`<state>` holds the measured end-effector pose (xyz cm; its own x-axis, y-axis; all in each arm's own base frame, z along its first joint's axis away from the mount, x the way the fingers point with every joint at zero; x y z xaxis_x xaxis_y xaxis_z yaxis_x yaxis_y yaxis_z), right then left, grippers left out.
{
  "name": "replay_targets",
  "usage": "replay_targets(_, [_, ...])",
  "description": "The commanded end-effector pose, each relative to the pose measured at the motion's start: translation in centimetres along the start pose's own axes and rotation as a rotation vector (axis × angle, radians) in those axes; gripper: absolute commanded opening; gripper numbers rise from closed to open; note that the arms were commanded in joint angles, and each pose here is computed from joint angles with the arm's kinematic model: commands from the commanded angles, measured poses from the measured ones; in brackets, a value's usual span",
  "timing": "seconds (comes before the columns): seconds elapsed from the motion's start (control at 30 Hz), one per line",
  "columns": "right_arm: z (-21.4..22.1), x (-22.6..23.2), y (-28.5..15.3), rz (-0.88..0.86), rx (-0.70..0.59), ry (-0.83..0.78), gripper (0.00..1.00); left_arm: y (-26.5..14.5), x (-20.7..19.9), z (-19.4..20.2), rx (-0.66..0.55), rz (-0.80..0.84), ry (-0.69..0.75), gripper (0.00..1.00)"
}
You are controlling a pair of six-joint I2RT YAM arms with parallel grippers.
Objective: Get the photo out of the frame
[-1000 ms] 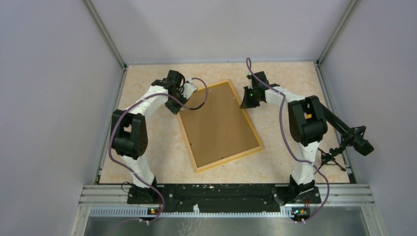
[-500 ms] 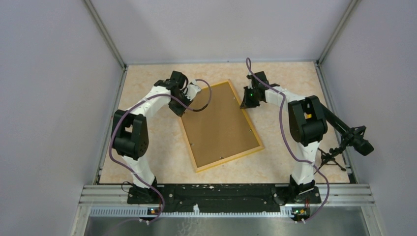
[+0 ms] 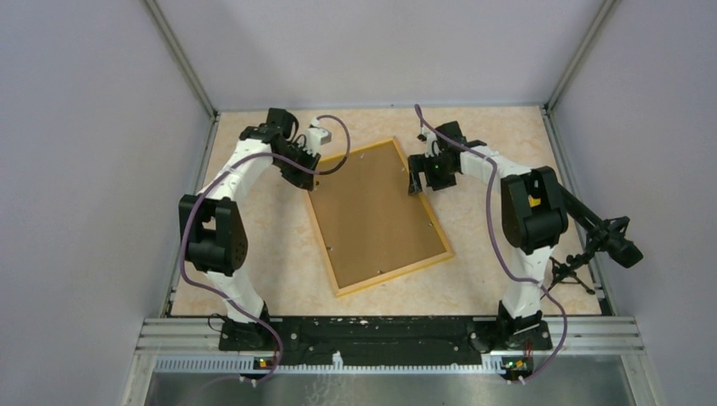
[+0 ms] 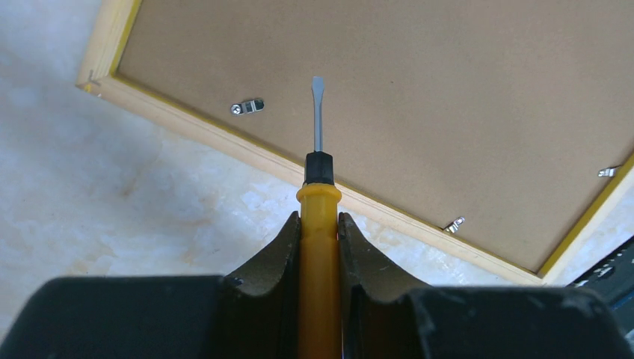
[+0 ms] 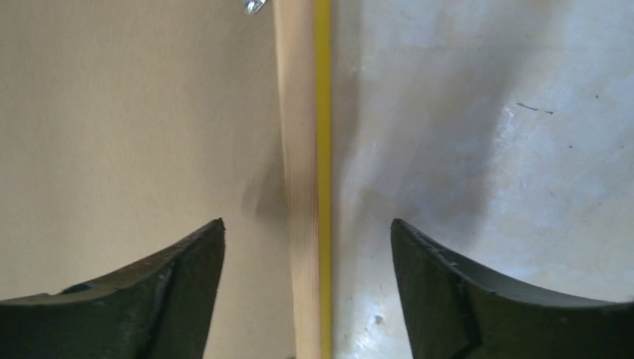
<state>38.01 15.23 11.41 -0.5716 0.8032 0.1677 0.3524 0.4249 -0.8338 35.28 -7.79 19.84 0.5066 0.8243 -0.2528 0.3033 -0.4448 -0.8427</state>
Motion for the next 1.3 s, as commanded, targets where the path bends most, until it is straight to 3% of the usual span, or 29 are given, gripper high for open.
replay_targets(0.0, [-6.1,0.2,-2.9,-0.090,-0.196,-0.281,0.94,-3.8,-0.5,-1.0,-0.116,0.076,-0.033,0.00])
replay_targets(0.23, [-12.0,0.0,0.3,-0.224,-0.250,-0.371,0.98,-5.0,0.1,0.0,-0.130,0.054,-0.071,0.00])
replay_targets(0.43, [-15.5,-1.0,2.4,-0.233,-0.345,-0.494,0.97,-5.2,0.2,0.7,-0.128,0.045,-0.084,0.00])
replay_targets(0.7, [-17.0,-2.0,5.8,-0.185,-0.443,-0.667,0.96,-4.8,0.3,1.5,-0.107,0.046,-0.101,0.00])
replay_targets(1.07, [-17.8,-2.1,10.5,-0.133,-0.474,-0.803,0.96,-4.8,0.4,1.8,-0.094,0.036,-0.107,0.00])
replay_targets(1.27, [-16.5,-2.2,11.5,-0.141,-0.406,-0.857,0.84,-4.8,0.4,2.2,-0.089,0.030,-0.107,0.00])
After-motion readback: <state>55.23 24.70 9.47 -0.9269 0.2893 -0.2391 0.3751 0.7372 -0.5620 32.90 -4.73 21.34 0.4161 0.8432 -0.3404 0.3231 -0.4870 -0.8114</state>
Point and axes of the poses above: each gripper's point midway between its finger pads, its own y axis out along the fingers, its own x axis along the line the jaws close on, z = x × y, the point moved 8 cm from there along -y, back along the fingers, and after that the axes turned 12 degrees about -y, right-handed, at the moved point
